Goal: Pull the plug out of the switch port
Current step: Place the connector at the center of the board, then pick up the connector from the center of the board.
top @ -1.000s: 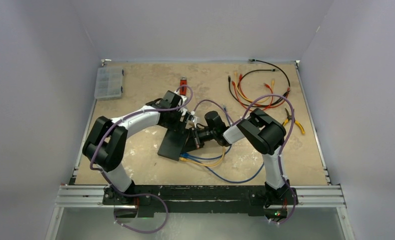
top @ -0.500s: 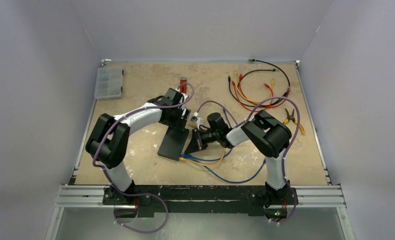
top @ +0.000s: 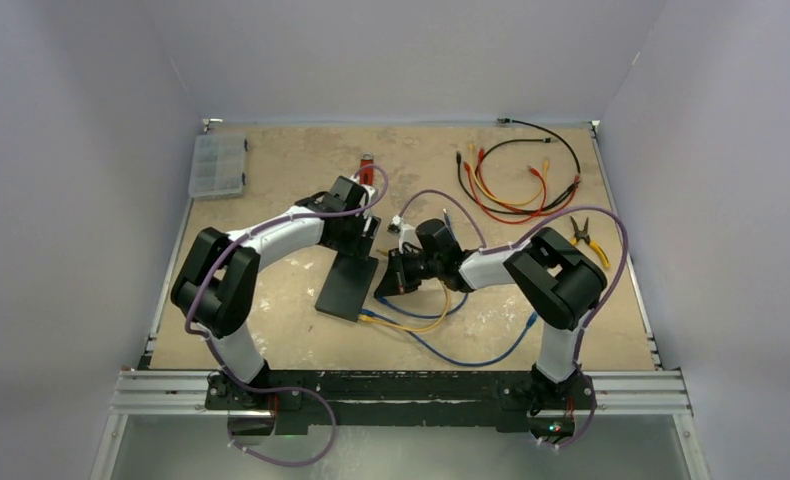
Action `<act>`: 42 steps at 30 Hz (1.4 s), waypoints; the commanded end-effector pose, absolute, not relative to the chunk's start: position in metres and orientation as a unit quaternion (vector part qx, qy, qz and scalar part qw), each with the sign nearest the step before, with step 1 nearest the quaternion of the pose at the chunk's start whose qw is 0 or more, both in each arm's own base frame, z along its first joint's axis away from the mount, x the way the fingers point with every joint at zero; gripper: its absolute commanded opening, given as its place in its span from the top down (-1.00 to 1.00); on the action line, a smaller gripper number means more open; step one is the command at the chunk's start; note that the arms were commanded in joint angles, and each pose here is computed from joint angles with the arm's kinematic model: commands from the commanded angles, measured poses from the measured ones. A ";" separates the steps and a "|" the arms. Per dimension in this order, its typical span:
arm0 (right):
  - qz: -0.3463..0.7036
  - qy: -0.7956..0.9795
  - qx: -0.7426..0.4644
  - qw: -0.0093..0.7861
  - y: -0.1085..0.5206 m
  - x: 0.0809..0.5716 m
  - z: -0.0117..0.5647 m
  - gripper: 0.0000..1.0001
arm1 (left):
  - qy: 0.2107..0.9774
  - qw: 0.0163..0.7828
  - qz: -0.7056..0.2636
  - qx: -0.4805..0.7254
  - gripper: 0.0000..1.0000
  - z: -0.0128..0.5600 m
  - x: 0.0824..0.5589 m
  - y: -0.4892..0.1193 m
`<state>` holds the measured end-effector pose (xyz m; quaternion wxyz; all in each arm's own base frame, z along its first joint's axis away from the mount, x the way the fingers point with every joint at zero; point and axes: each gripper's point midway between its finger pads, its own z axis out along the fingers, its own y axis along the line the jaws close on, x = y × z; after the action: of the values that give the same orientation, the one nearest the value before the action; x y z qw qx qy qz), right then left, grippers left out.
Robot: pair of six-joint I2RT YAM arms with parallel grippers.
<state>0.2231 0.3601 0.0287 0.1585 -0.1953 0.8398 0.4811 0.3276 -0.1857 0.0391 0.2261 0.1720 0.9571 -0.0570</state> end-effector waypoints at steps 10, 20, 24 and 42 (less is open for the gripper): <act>0.349 0.863 -0.205 0.303 0.340 0.283 0.059 0.27 | 0.967 0.180 0.027 0.175 -0.43 0.016 0.303 -0.143; 0.305 0.868 -0.244 0.307 0.329 0.266 0.053 -0.06 | 0.967 0.183 0.025 0.177 -0.43 0.018 0.303 -0.144; 0.304 0.864 -0.254 0.312 0.334 0.258 0.055 -0.08 | 0.967 0.183 0.025 0.176 -0.43 0.018 0.304 -0.144; 0.247 0.869 -0.272 0.331 0.346 0.260 0.046 0.82 | 0.966 0.187 0.026 0.175 -0.43 0.021 0.304 -0.143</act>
<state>0.2466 0.3380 0.0264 0.2995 -0.2704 0.8795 0.2522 0.3292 -0.1734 0.0426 0.2429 0.1637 0.9557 -0.0294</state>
